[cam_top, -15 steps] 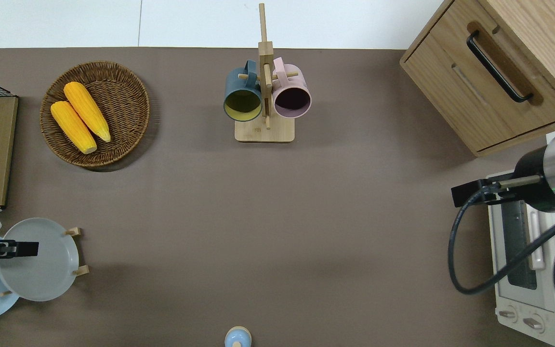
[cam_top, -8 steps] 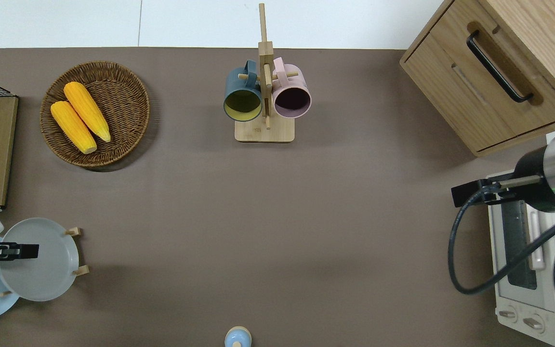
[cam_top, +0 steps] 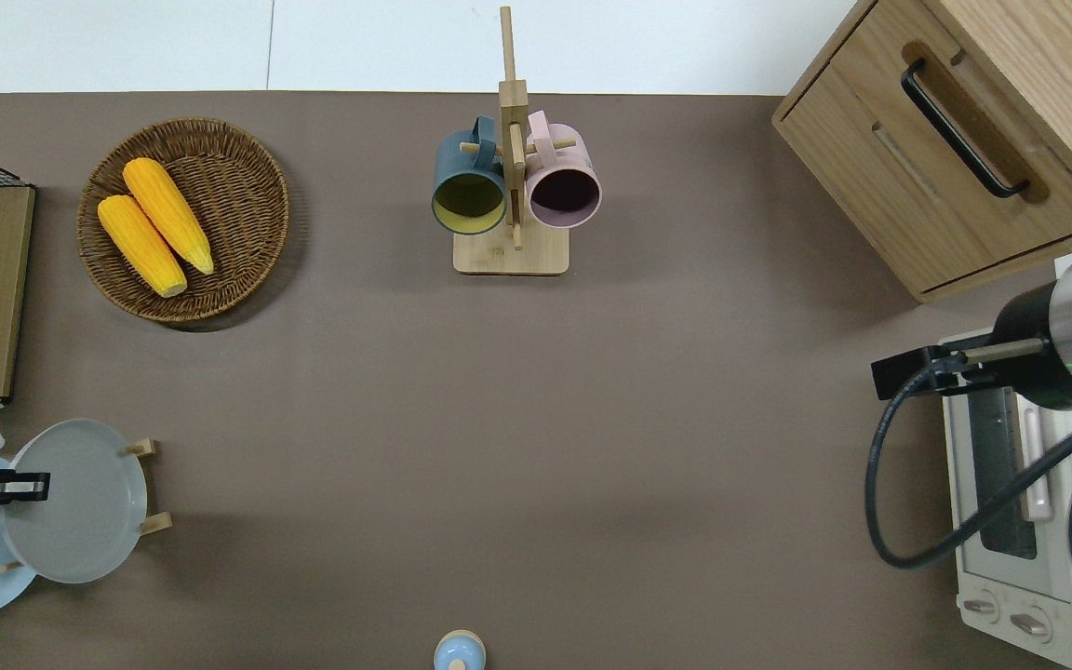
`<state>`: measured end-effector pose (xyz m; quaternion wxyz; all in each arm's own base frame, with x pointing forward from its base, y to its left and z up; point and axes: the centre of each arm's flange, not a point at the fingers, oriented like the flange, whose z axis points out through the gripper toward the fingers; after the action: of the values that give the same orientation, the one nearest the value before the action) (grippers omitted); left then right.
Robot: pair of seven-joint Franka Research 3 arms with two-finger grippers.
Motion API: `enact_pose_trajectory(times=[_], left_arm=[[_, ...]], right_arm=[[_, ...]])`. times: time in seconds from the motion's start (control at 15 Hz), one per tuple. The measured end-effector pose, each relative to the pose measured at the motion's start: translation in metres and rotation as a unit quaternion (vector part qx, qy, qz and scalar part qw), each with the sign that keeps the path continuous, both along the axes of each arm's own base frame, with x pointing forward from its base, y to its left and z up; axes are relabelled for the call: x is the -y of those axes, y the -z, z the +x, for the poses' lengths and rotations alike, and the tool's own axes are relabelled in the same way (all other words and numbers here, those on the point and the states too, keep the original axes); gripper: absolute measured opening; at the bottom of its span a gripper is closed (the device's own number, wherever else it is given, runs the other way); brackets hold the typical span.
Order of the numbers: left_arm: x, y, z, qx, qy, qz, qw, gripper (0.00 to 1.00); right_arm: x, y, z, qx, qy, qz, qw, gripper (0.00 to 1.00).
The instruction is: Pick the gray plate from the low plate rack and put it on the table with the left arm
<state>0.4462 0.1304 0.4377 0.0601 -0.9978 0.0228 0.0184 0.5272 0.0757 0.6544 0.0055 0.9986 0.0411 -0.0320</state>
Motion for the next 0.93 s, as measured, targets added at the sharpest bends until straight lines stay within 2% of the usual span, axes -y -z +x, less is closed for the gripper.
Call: enact_pose_trajectory(times=[0.27, 0.4, 0.6, 0.93], left_arm=[[0.001, 0.000, 0.000, 0.000, 0.001, 0.000, 1.0000, 0.16], [0.002, 0.000, 0.000, 0.000, -0.002, -0.002, 1.0000, 0.11], [0.004, -0.005, -0.001, -0.004, -0.007, -0.002, 1.0000, 0.11], [0.004, -0.038, 0.001, -0.020, -0.012, -0.001, 0.9997, 0.11]], right_arm=[[0.000, 0.000, 0.000, 0.000, 0.000, 0.000, 1.0000, 0.99], [0.000, 0.000, 0.000, 0.000, 0.000, 0.000, 1.0000, 0.99], [0.000, 0.000, 0.000, 0.000, 0.000, 0.000, 1.0000, 0.99], [0.000, 0.000, 0.000, 0.000, 0.000, 0.000, 1.0000, 0.99]])
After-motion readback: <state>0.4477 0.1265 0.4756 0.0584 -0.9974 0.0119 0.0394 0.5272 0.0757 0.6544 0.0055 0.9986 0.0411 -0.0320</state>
